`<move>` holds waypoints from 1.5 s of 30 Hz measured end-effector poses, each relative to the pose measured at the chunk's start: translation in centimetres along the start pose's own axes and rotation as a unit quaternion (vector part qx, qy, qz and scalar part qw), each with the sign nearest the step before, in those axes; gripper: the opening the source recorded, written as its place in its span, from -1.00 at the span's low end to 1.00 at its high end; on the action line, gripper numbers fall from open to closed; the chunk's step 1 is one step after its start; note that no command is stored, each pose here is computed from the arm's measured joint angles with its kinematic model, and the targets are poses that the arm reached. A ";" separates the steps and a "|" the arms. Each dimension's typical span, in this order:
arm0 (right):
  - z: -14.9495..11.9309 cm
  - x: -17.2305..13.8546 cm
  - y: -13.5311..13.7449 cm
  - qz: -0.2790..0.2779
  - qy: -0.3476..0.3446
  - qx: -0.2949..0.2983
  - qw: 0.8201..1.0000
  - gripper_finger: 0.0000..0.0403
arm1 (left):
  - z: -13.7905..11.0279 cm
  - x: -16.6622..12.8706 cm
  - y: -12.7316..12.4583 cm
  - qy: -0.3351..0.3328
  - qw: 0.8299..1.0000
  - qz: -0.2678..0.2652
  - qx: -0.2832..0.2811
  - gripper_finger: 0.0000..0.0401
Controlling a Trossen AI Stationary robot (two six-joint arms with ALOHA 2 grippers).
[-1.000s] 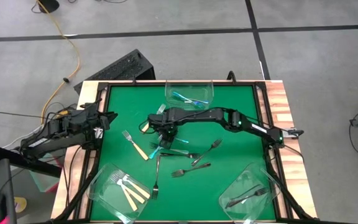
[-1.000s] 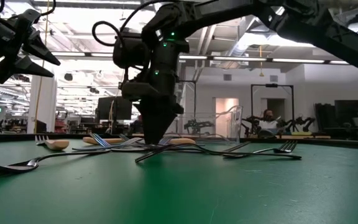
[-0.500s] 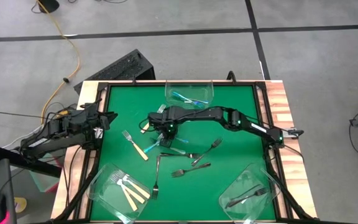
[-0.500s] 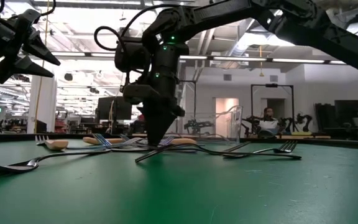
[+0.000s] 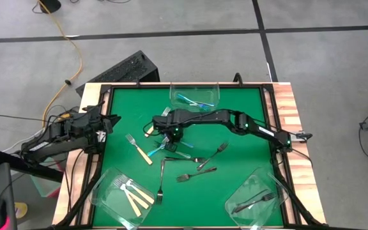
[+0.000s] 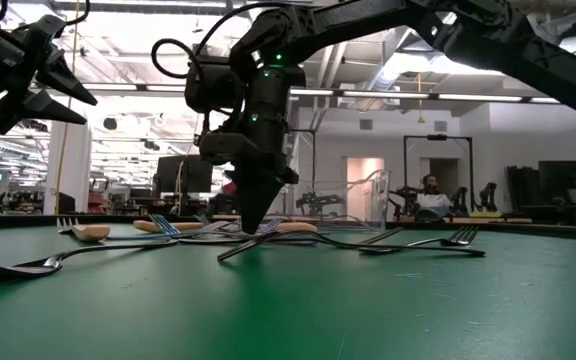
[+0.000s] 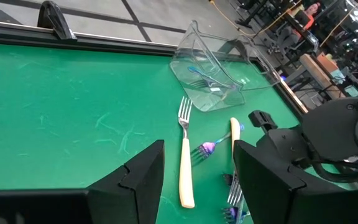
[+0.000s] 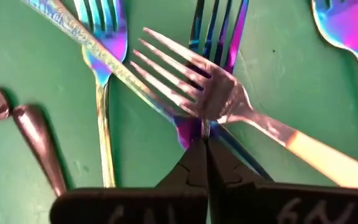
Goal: Sort silverware by color (type)
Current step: Put the blue fork into the top transparent bin
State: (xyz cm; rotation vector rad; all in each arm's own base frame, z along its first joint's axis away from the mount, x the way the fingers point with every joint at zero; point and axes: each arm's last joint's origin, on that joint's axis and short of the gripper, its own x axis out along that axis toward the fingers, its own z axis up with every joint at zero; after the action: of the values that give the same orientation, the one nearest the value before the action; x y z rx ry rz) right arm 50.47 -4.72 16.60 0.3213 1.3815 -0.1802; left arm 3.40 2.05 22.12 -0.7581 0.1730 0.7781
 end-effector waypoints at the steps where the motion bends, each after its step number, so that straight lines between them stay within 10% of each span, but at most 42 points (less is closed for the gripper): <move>1: 0.0 -0.4 0.0 0.001 -0.004 0.000 1.000 -0.98 | 0.0 0.0 0.0 0.000 1.000 0.000 0.000 -0.12; 32: -3.3 -20.6 0.4 0.034 -0.223 -0.014 0.974 -1.00 | 0.1 0.0 0.1 -0.011 1.000 0.009 -0.010 -0.12; 45: -2.3 -22.1 -5.3 -0.072 -0.267 -0.012 0.961 -1.00 | 0.2 0.0 0.1 -0.027 0.999 0.024 -0.023 -0.12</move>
State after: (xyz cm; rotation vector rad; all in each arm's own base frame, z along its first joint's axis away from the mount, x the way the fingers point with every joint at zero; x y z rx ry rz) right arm 42.62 -10.33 37.32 0.1352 0.8683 -0.3435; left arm 3.28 2.21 22.17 -0.7776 0.1251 0.8492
